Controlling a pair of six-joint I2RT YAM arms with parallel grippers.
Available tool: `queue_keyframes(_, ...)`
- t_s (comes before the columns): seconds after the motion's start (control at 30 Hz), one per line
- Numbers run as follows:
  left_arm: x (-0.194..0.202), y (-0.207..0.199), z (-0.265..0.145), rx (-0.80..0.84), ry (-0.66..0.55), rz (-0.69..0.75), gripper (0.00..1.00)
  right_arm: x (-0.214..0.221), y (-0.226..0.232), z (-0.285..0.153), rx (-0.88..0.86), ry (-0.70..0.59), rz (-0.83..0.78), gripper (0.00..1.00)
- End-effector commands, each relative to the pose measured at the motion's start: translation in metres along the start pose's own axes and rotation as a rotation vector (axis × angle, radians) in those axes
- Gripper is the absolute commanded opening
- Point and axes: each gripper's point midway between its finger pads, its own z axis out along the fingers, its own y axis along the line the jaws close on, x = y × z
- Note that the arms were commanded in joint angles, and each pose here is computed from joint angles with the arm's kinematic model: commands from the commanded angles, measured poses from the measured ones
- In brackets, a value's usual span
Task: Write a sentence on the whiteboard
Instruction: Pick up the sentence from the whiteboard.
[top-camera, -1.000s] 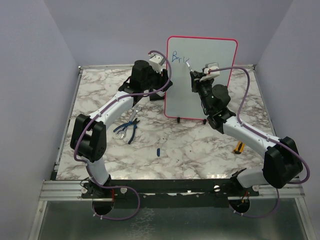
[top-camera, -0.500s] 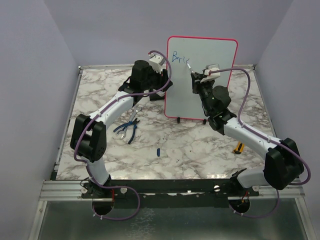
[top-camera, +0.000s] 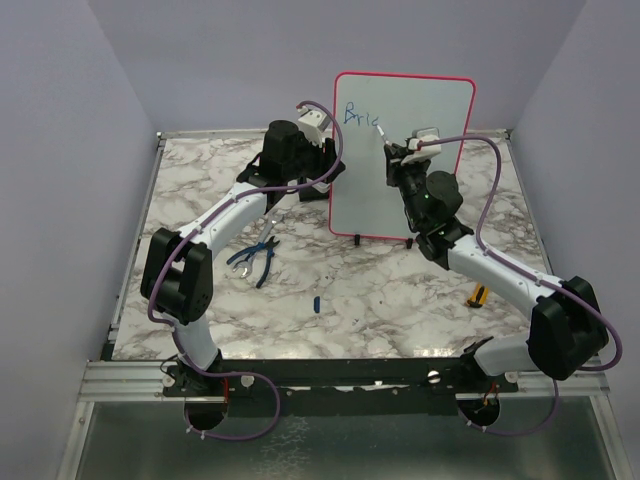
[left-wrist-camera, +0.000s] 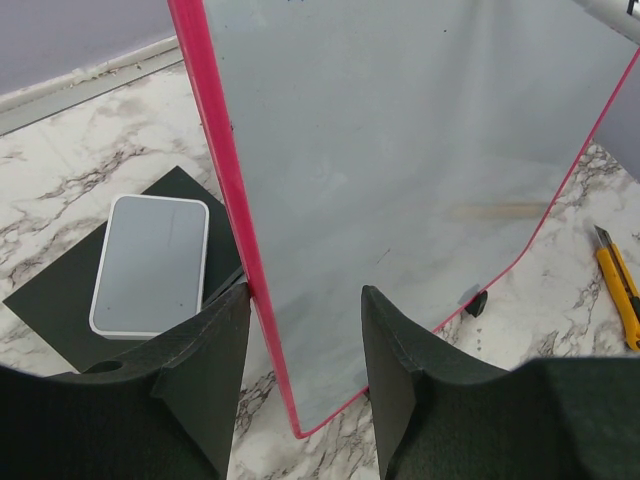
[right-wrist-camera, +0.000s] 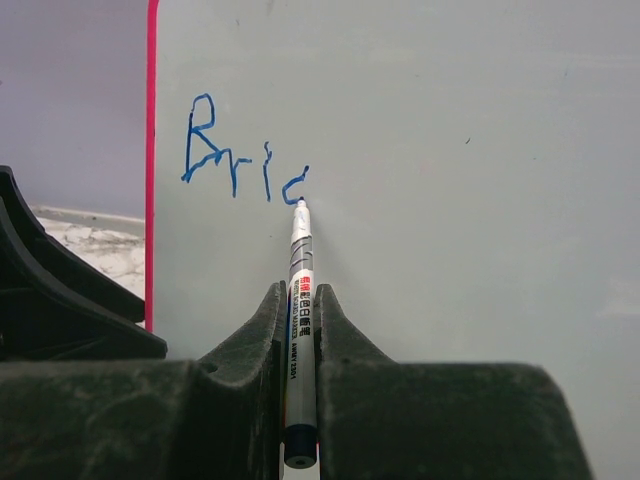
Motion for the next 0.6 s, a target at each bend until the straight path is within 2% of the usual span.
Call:
queue_keyframes(0.0,-0.015,-0.0092,-0.0098,0.022,-0.028,0.014,0.49,-0.0198,-0.0087,0.0052,0.039,-0.043,-0.012,0.01)
queue_keyframes(0.57,-0.0153,-0.0089,-0.0101,0.022,-0.028,0.013,0.49,-0.0152,-0.0093,0.004,0.042,-0.036,-0.015,0.01)
